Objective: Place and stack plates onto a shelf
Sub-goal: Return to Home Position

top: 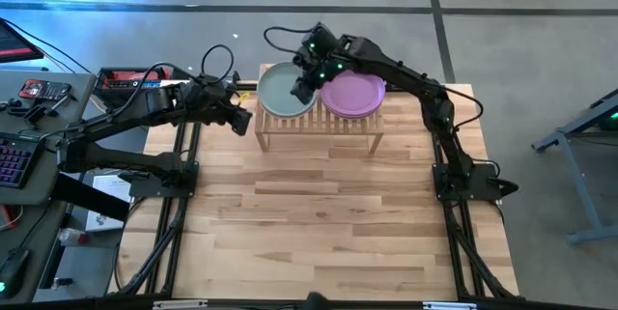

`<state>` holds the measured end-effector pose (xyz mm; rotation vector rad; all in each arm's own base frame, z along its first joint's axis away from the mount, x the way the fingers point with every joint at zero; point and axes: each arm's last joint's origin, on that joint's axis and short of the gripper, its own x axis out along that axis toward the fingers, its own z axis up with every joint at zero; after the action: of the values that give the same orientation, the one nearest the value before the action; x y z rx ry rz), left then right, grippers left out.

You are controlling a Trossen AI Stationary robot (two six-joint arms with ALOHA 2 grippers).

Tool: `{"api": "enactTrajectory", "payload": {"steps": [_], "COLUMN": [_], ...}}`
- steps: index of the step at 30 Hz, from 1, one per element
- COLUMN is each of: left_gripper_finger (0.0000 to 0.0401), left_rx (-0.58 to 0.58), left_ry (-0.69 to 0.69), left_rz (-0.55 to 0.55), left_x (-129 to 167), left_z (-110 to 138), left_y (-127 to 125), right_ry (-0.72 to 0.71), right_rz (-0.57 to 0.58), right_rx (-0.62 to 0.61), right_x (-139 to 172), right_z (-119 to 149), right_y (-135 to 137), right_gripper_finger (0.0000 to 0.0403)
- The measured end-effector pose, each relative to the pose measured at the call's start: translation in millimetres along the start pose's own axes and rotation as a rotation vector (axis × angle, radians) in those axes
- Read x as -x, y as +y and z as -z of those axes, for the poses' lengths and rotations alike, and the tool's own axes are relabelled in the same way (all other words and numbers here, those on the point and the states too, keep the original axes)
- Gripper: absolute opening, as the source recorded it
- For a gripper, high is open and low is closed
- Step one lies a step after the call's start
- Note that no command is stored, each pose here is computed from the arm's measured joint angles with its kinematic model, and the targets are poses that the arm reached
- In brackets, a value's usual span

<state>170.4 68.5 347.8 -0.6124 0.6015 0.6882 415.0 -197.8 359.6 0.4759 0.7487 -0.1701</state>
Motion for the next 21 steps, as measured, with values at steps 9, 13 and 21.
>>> {"api": "enactTrajectory", "payload": {"steps": [9, 13, 21], "left_gripper_finger": [0.0113, 0.0113, 0.0113], "left_rx": [-0.065, -0.158, -0.315], "left_ry": [0.03, 0.02, 0.0], "left_rz": [0.09, 0.115, 0.239], "left_x": [6, 12, 33], "left_z": [7, 14, 31], "left_y": [-9, -18, -31], "right_ry": [-0.053, -0.085, -0.203], "right_rz": [-0.063, -0.08, -0.01], "right_rx": [0.149, 0.194, 0.258], "right_x": [40, 63, 111], "right_z": [3, 8, 19], "right_y": [55, 82, 124], "right_gripper_finger": [0.0092, 0.0092, 0.0092]}}
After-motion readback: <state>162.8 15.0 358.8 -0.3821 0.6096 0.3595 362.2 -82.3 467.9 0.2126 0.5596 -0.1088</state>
